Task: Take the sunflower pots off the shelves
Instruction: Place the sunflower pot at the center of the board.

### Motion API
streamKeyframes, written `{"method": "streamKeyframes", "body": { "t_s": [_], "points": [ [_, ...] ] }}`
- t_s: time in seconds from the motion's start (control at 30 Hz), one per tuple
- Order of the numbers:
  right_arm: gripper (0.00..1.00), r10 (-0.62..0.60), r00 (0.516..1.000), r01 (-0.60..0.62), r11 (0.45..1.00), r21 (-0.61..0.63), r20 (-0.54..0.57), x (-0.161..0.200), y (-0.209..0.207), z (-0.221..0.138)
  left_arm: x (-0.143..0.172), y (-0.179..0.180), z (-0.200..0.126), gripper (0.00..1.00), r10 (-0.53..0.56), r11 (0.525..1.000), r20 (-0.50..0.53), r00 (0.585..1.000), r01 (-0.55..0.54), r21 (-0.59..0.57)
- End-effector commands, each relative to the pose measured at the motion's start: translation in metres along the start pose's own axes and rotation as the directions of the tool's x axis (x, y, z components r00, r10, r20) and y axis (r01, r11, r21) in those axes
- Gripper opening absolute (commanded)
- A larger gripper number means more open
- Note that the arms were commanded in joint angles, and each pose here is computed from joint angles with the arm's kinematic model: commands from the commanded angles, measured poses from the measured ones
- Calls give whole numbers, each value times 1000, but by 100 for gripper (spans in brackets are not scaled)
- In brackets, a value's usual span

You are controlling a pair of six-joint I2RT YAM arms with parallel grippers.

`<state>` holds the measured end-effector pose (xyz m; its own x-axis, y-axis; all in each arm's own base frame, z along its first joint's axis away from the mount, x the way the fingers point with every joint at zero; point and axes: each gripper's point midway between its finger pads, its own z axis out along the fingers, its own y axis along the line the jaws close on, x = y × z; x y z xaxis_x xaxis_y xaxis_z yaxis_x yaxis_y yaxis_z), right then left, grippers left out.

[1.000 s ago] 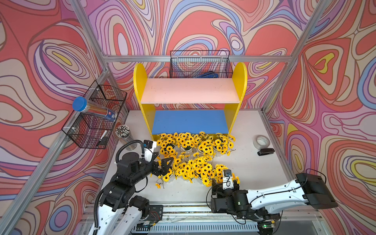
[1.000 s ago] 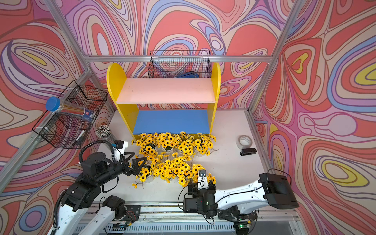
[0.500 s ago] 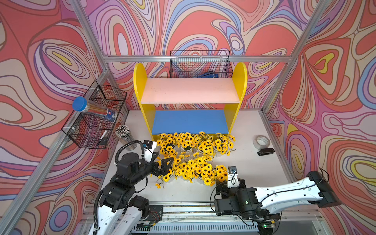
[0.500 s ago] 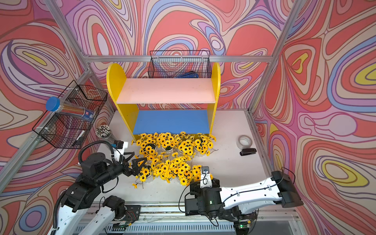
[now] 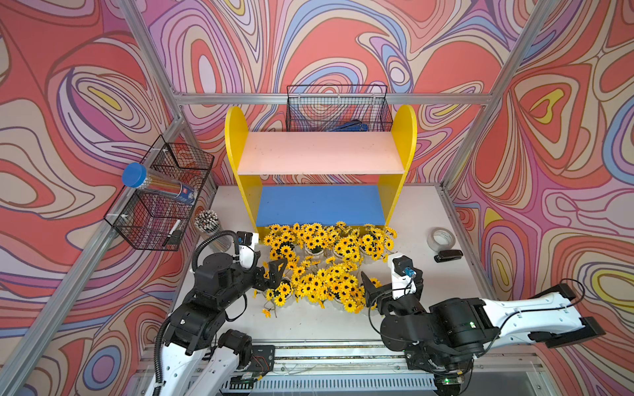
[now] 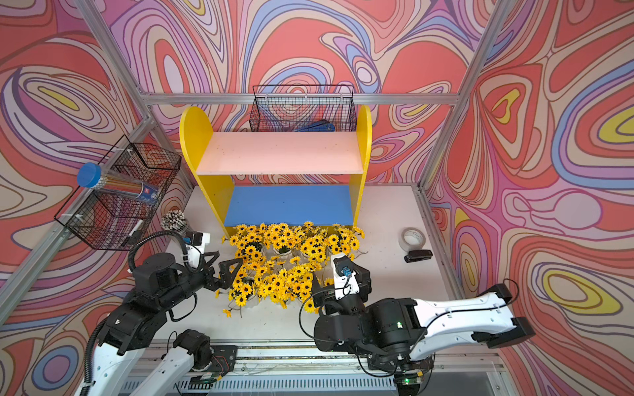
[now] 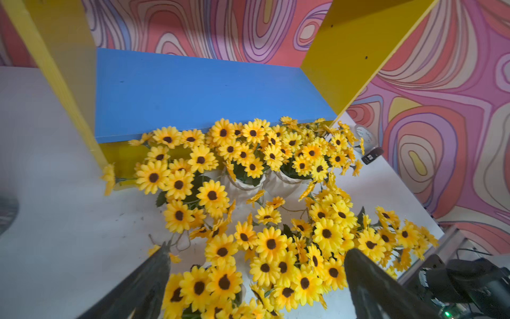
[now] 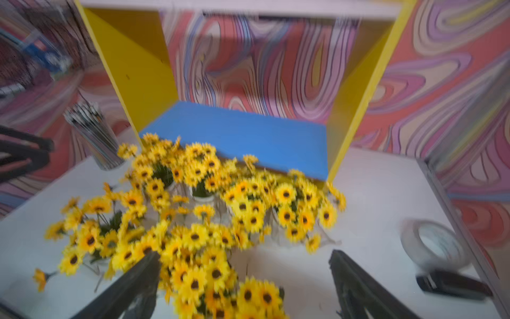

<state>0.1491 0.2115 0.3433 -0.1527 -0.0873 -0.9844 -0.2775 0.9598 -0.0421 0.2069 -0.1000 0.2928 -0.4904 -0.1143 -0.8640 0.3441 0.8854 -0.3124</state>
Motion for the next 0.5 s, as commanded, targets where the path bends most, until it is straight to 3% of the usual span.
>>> {"method": "streamKeyframes", "body": {
  "t_s": [0.0,0.07,0.17,0.23,0.37,0.47],
  "points": [
    [98,-219,969,192,958,215,112,-37,-2,5,-25,20,-21,100,26,986,56,998,-16,-163],
    [98,-246,966,229,958,175,84,-34,2,19,-34,34,-27,100,9,967,79,997,12,-253],
    [98,-143,990,142,984,104,3,-26,-13,52,-38,58,-33,100,-75,915,129,989,120,-385],
    [98,-73,997,71,996,63,24,-30,-28,71,-39,49,-21,100,-49,942,144,988,94,-322],
    [98,68,998,-66,990,125,-11,-22,-99,118,-35,70,1,100,-48,919,238,970,136,-370],
    [98,210,974,-193,968,163,-90,11,-147,155,-25,85,28,100,-14,900,203,979,101,-425]
  ]
}}
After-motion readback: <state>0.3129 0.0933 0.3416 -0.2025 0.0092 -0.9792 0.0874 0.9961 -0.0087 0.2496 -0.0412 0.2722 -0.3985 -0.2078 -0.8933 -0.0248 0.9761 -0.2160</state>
